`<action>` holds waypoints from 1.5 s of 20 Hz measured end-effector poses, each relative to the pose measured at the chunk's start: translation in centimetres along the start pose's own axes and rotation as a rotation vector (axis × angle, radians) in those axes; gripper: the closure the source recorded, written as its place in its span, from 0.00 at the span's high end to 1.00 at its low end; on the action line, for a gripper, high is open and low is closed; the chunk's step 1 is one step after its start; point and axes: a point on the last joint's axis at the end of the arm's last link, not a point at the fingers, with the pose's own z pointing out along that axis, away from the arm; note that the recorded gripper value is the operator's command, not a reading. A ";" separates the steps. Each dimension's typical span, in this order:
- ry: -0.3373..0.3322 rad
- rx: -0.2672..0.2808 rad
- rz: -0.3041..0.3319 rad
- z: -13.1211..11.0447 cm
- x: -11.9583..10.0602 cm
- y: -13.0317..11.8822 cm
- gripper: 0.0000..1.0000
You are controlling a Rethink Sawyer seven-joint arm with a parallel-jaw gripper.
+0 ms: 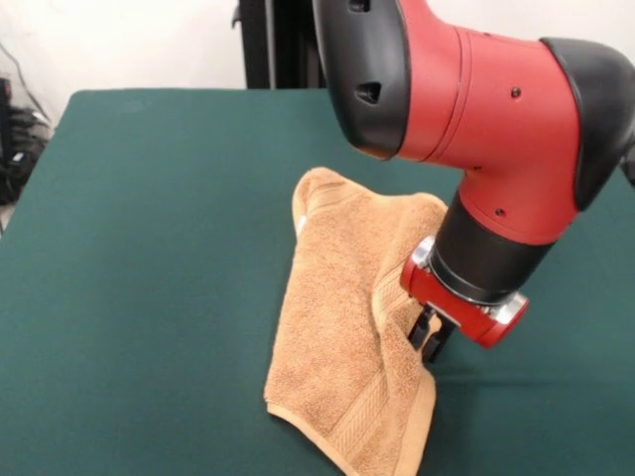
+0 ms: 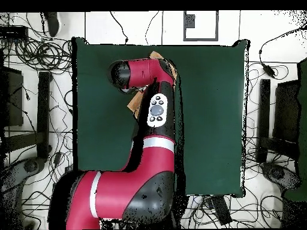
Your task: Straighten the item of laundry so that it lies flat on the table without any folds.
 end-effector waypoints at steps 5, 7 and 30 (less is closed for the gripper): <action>-0.003 0.000 -0.006 0.0 0.0 0.0 0.00; -0.004 -0.001 -0.008 0.0 0.0 0.0 0.00; 0.051 -0.030 0.014 0.1 -0.9 -0.4 1.00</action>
